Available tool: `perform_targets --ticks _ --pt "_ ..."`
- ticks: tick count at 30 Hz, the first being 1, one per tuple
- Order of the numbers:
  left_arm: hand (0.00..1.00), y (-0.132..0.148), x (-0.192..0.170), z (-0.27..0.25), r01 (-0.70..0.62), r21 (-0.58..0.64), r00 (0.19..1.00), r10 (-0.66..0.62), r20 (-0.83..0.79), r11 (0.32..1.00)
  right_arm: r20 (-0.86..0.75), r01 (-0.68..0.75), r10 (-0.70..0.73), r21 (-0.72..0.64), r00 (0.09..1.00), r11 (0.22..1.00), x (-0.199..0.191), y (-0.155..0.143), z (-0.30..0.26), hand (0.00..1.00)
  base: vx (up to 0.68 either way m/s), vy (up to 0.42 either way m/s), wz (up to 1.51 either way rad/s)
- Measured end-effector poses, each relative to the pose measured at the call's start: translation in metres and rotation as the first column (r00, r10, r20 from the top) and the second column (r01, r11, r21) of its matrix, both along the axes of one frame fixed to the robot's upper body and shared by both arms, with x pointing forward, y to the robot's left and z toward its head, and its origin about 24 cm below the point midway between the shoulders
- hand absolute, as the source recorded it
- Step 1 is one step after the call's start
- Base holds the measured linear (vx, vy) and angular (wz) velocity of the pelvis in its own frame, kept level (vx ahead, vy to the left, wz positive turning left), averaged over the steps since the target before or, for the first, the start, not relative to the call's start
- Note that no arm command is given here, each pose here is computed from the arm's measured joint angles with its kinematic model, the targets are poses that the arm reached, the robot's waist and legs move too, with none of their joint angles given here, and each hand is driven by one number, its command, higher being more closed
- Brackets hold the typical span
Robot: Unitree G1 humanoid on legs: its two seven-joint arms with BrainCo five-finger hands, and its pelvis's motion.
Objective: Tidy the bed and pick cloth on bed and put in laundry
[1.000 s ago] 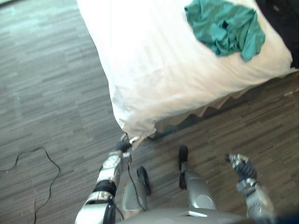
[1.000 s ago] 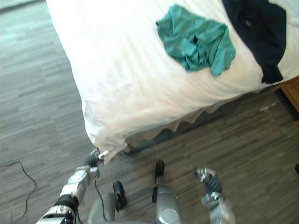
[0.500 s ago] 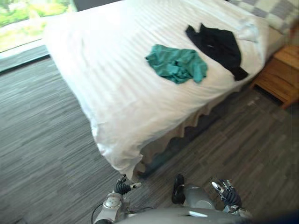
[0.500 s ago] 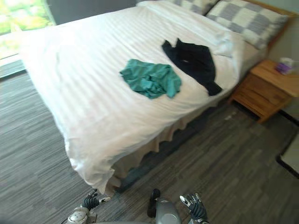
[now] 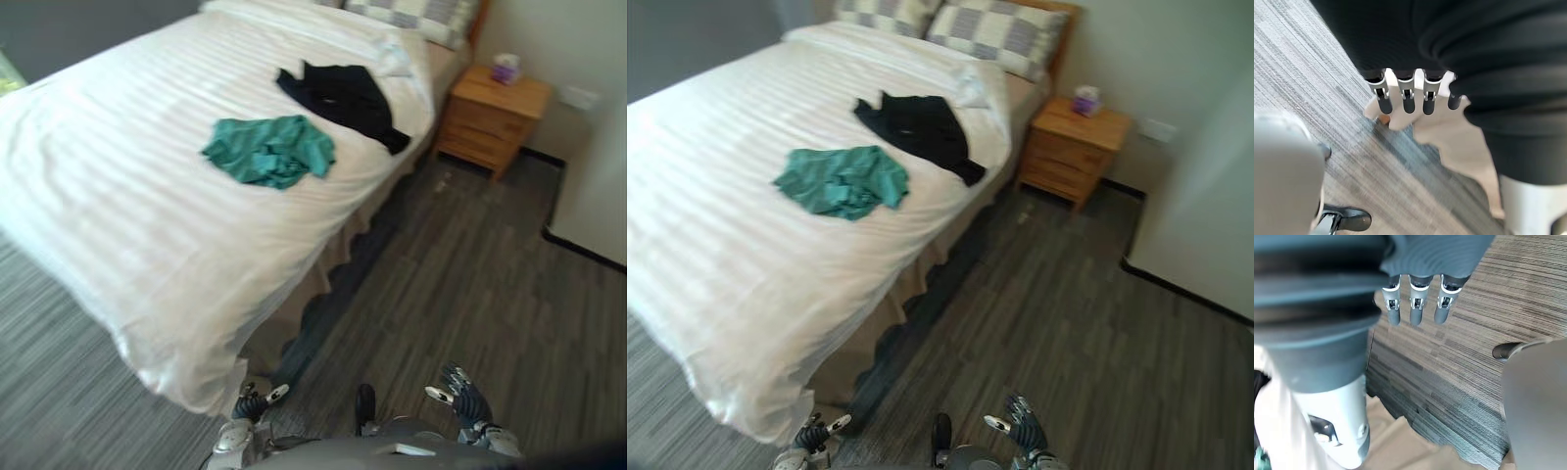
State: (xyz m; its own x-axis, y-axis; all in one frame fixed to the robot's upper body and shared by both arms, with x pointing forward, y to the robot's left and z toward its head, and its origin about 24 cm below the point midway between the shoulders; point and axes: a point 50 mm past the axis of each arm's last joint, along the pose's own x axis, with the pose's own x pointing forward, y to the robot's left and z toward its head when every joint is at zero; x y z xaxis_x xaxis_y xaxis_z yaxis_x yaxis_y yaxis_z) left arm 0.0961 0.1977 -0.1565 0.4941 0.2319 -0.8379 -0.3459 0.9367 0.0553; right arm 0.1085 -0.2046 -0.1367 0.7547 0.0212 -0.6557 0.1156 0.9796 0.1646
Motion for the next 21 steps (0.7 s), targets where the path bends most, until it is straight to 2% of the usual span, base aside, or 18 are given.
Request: perform_targets --ticks 4,8,11,15,21 --pt "0.00 0.001 0.000 0.001 -0.005 -0.023 0.999 0.006 0.042 1.000 -0.059 0.013 -0.013 0.010 0.998 1.000 -0.010 0.000 -0.007 0.00 0.13 0.027 -1.39" --pt "0.00 -0.009 0.010 0.006 0.099 0.022 0.989 -0.100 0.112 0.995 -0.131 0.166 -0.174 -0.073 0.976 0.983 -0.031 -0.014 -0.012 0.00 0.08 0.183 -0.53" --pt "0.00 -0.011 0.016 0.007 0.074 -0.017 0.989 -0.071 0.131 0.997 -0.144 0.262 -0.266 -0.049 0.953 0.964 -0.035 -0.015 -0.013 0.00 0.11 0.221 -0.45" --pt "0.00 -0.012 0.013 0.003 0.040 -0.063 0.996 -0.035 0.078 0.997 -0.153 0.264 -0.265 -0.029 0.952 0.964 -0.031 -0.007 -0.014 0.00 0.15 0.168 -0.31" --pt "0.00 -0.013 0.003 -0.001 -0.020 -0.090 0.999 0.024 0.035 0.996 -0.160 0.284 -0.290 -0.058 0.944 0.957 -0.030 -0.006 -0.014 0.00 0.08 0.011 -0.13"
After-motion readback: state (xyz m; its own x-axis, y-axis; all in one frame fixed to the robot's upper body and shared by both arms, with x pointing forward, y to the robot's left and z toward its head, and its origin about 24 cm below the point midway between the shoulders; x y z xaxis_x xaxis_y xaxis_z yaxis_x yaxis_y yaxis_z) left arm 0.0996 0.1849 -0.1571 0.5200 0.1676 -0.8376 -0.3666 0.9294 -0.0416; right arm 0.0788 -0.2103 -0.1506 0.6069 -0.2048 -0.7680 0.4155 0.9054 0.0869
